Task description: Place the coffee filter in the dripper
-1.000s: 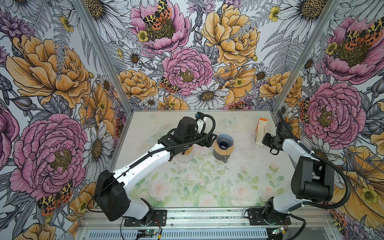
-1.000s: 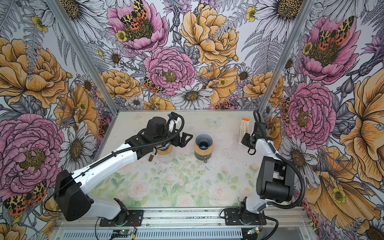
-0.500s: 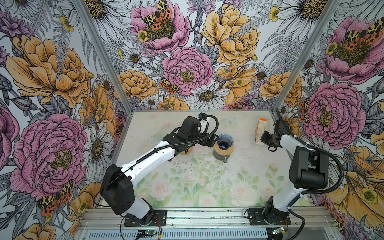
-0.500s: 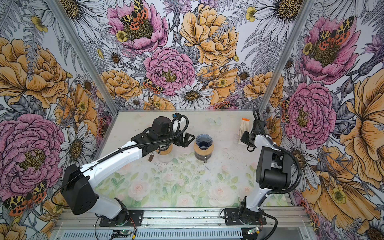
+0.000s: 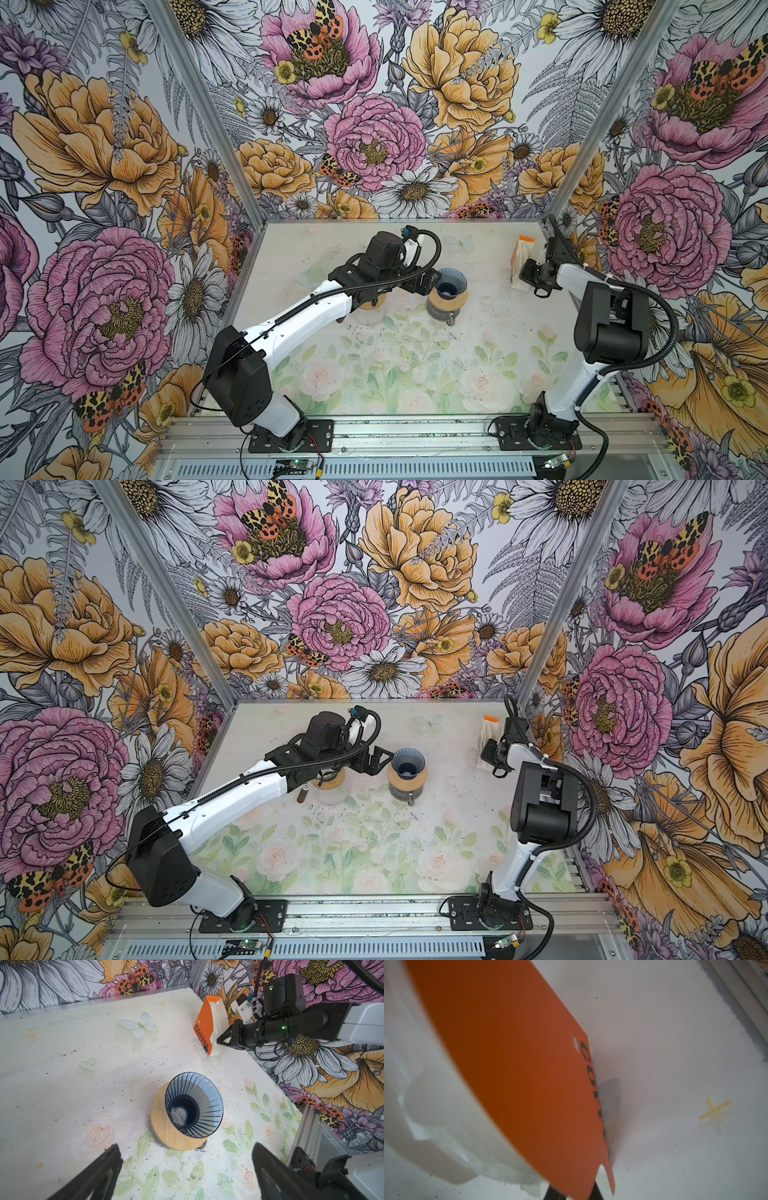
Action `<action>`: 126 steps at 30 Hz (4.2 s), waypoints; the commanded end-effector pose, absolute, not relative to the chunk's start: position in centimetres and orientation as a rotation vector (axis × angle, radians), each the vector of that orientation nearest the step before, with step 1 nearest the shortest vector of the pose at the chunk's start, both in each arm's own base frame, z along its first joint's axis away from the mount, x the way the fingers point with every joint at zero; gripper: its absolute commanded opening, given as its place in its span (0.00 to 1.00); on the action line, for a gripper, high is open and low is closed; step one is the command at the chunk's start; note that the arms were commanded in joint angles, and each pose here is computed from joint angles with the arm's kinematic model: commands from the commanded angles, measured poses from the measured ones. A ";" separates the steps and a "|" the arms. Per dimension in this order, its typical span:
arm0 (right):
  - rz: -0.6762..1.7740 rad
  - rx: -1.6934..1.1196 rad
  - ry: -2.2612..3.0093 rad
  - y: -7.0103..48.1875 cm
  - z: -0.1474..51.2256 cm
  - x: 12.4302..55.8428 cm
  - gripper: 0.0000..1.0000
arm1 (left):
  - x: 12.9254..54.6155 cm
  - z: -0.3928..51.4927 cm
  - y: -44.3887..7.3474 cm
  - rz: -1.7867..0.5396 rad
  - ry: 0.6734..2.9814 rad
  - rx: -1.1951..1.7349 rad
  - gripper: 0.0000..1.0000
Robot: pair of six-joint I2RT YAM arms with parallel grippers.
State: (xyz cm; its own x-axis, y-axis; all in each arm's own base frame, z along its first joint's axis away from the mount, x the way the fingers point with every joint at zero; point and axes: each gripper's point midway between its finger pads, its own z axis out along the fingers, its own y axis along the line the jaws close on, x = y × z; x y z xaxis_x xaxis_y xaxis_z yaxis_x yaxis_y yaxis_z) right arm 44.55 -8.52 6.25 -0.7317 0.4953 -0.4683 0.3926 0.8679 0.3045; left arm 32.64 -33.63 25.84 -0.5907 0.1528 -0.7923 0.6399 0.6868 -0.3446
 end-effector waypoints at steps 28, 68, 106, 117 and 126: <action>0.173 0.670 2.461 -8.5 7.1 43.8 0.00 | 31.8 26.2 -34.9 -0.826 2.117 0.675 0.99; 0.082 0.669 2.455 -9.6 8.0 43.2 0.13 | 32.0 25.8 -35.6 -0.842 2.134 0.683 0.99; 0.085 0.618 2.270 -8.8 17.1 40.4 0.00 | 32.1 26.3 -36.2 -0.843 2.120 0.693 0.99; 0.202 0.487 2.292 -5.5 21.8 37.8 0.00 | 32.3 27.6 -36.0 -0.833 2.089 0.683 0.99; 0.462 0.218 2.378 1.1 25.2 35.0 0.00 | 32.3 28.4 -35.6 -0.830 2.072 0.673 0.99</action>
